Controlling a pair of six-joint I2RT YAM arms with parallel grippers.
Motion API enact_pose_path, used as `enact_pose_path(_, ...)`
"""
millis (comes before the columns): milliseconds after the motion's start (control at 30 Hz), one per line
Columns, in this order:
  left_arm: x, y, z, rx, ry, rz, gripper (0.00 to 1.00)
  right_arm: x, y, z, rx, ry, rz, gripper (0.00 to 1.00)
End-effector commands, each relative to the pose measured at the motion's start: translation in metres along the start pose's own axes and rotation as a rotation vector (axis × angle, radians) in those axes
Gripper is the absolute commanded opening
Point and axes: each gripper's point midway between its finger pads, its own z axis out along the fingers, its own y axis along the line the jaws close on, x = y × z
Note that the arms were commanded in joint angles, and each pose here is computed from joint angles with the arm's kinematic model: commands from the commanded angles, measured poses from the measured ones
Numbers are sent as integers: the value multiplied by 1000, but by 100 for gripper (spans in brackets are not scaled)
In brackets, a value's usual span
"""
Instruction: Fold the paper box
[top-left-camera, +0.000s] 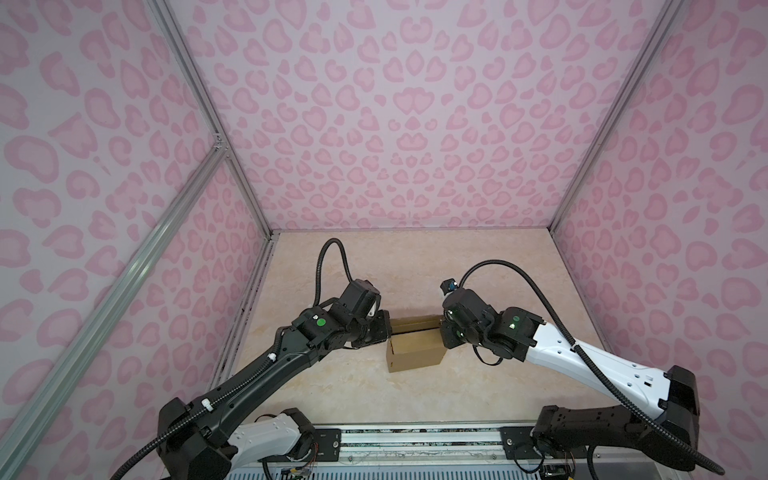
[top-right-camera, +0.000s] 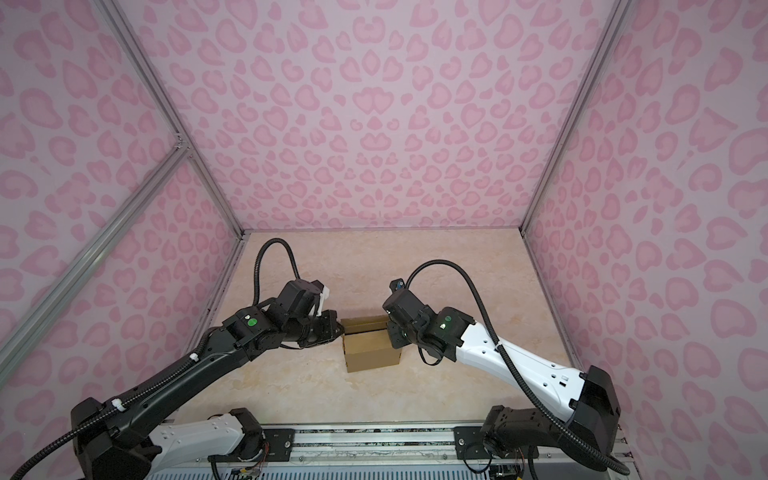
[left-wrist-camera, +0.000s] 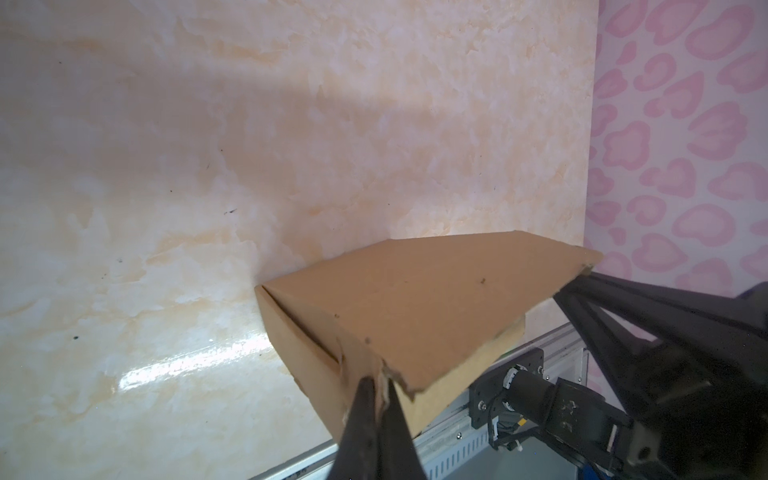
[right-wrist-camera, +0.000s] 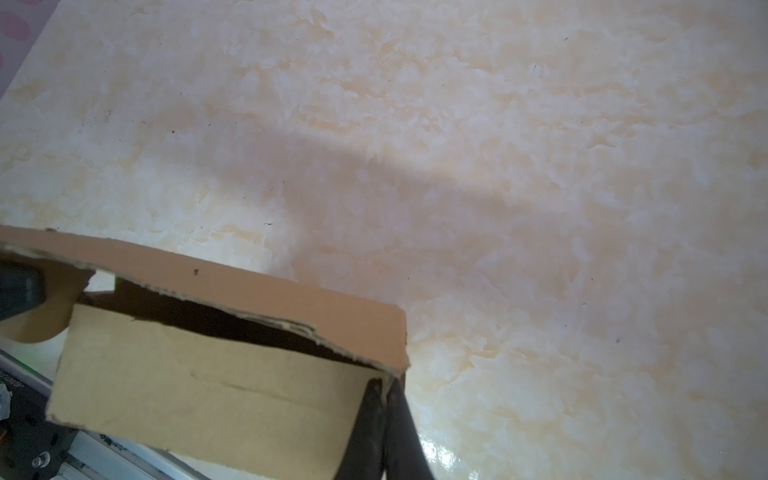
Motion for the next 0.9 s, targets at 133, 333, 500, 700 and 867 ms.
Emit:
enact_pose_path(133, -6, -18, -9, 86, -28, -37, 8, 1, 6, 2, -10, 13, -12, 6)
enact_pose_path(333, -7, -22, -8, 108, -30, -51, 9, 1, 7, 1, -13, 12, -14, 6)
enact_pose_path(500, -3, -20, -4, 113, -16, -54, 8, 1, 7, 0, -7, 8, -22, 6)
enact_pose_path(700, 1, -13, -3, 111, -24, -37, 7, 4, 8, 0, -9, 9, -19, 6)
enact_pose_path(867, 7, -8, -1, 110, -17, -21, 7, 2, 9, -3, -19, 1, -12, 6)
